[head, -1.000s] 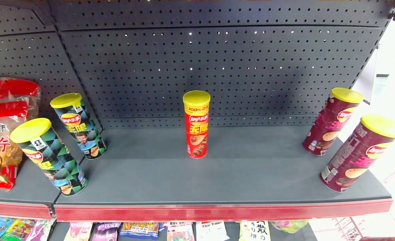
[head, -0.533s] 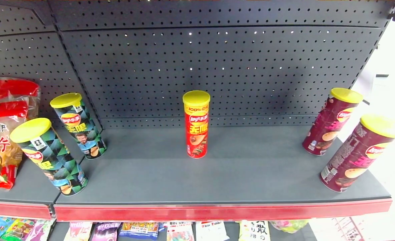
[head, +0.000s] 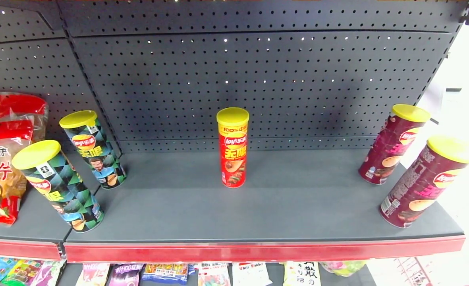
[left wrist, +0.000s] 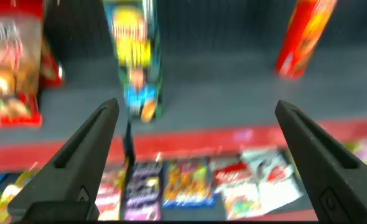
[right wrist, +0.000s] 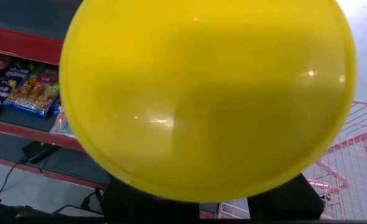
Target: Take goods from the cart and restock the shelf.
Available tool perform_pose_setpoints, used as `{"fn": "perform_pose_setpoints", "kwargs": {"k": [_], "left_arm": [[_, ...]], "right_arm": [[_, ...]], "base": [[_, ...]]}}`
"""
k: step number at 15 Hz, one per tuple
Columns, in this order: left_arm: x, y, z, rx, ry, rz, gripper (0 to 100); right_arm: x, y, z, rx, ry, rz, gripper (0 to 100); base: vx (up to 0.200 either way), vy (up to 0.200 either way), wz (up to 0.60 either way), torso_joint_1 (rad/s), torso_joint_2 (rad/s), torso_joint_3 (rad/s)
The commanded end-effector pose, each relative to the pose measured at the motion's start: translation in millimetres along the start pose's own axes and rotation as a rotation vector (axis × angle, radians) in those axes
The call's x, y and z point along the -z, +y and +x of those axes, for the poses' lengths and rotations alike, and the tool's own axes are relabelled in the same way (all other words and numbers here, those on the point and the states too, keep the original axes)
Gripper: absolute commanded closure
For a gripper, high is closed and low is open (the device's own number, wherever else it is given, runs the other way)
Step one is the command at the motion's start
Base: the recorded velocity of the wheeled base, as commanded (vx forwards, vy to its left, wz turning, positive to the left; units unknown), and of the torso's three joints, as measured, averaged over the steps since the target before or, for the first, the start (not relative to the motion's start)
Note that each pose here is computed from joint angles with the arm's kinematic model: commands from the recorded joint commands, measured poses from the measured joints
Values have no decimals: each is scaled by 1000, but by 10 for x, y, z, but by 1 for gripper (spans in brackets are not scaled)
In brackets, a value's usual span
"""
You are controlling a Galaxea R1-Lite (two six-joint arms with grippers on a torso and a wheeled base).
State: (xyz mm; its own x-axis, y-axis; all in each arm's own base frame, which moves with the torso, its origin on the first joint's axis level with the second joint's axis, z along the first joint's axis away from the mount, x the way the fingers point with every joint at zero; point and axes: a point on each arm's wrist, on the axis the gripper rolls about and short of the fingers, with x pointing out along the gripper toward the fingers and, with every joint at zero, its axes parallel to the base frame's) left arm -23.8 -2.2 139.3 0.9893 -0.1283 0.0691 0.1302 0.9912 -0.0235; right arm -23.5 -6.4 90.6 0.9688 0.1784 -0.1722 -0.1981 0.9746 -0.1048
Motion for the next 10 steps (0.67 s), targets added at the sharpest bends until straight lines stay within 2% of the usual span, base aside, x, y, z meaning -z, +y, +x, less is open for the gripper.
{"fn": "perform_pose_setpoints", "kwargs": {"k": [1,2,3,4,5,8,9,10], "left_arm": [[-862,-33,801,286,144,-40,0],[-798,-96,869,473,176,-44,0],[-756,-137,1039,554,237,-51,0],[-707,-162,1189,579,285,-38,0],[-608,-249,1443,646,342,7,0],[-384,-502,1893,792,443,-3,0],[-283,-559,2086,803,465,2,0],[-195,-608,2290,801,460,26,0]], "right_arm": [[1,1,3,-3,3,2,100],[1,1,3,-3,3,4,100],[1,2,3,-20,1,3,100],[1,4,3,-26,1,3,100],[1,5,3,-31,0,5,100],[1,5,3,-29,0,3,100],[1,4,3,-29,0,5,100],[1,4,3,-29,0,5,100]], "base": [[0,0,0,0,0,0],[0,0,0,0,0,0],[0,0,0,0,0,0],[0,0,0,0,0,0],[0,0,0,0,0,0],[0,0,0,0,0,0],[0,0,0,0,0,0],[0,0,0,0,0,0]]}}
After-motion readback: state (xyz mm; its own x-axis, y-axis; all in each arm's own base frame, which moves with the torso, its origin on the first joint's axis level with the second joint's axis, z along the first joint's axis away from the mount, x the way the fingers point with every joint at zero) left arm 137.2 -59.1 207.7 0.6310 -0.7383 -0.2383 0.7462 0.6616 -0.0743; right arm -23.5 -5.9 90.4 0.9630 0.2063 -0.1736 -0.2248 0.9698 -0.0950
